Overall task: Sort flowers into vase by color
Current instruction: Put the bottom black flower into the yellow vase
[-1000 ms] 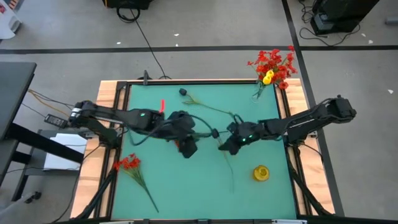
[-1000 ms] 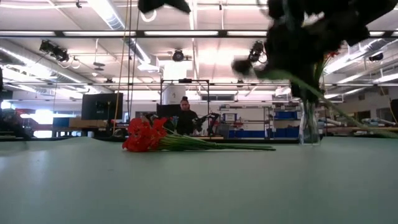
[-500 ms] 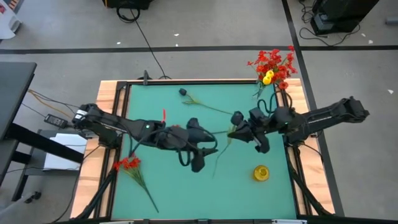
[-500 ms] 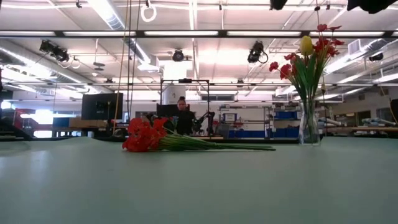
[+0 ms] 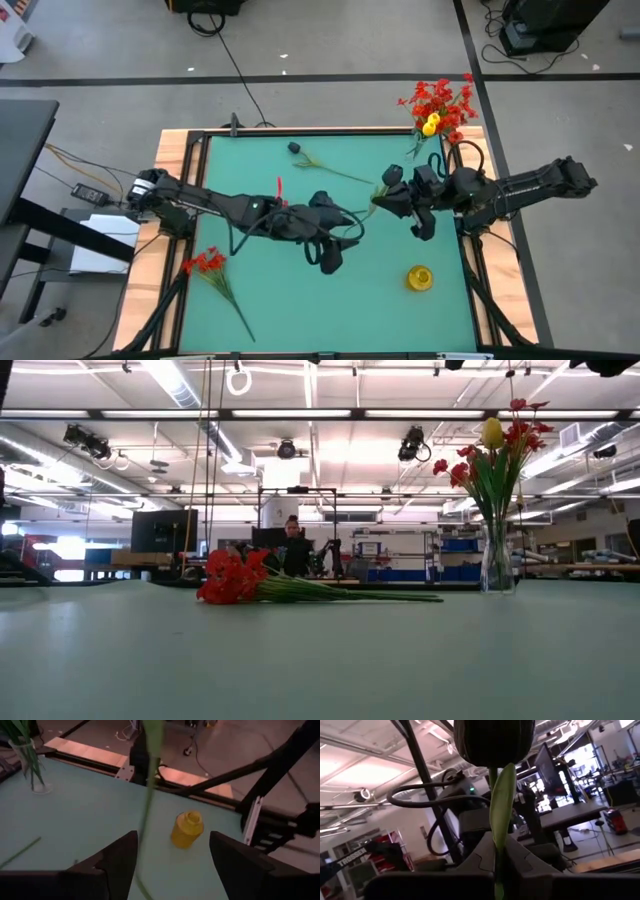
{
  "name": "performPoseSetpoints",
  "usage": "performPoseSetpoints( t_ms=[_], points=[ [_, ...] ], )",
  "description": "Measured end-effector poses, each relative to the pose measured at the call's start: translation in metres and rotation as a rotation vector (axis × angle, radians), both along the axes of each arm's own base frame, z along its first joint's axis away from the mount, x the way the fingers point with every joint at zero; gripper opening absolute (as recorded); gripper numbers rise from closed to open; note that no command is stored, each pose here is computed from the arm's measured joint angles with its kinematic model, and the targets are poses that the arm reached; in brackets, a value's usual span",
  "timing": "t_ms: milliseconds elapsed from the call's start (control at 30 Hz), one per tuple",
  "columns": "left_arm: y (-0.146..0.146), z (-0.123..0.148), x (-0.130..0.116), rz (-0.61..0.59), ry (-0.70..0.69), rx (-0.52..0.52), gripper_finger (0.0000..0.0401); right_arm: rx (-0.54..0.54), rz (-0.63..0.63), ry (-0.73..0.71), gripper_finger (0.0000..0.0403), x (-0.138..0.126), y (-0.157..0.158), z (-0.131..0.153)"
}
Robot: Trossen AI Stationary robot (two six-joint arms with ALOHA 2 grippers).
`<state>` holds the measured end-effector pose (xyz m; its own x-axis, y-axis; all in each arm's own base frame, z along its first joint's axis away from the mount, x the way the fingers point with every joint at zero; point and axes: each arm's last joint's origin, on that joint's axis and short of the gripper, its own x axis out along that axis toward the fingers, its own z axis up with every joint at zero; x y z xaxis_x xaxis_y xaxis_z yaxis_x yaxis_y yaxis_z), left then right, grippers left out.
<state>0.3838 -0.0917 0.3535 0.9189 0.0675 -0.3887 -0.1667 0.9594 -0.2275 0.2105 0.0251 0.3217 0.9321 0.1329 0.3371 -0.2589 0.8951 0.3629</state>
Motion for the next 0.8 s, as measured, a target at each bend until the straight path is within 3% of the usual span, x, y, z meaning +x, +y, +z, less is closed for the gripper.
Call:
performPoseSetpoints(
  t_ms=[333, 467, 600, 800],
  points=[
    [0.010, -0.010, 0.006, 0.017, 0.052, 0.049, 0.0220, -0.034, 0.051, -0.009, 0.0013, 0.000, 0.002, 0.000],
    [0.009, -0.010, 0.008, -0.041, 0.038, 0.060, 0.0199, -0.034, 0.051, -0.009, 0.0013, 0.000, 0.002, 0.000],
    [0.010, -0.013, 0.009, -0.084, 0.060, 0.061, 0.0163, -0.035, 0.058, -0.016, 0.0013, 0.000, 0.002, 0.001],
    [0.009, -0.017, 0.012, -0.167, 0.073, 0.164, 0.0079, -0.040, 0.083, -0.024, 0.0013, -0.001, 0.003, 0.001]
  ],
)
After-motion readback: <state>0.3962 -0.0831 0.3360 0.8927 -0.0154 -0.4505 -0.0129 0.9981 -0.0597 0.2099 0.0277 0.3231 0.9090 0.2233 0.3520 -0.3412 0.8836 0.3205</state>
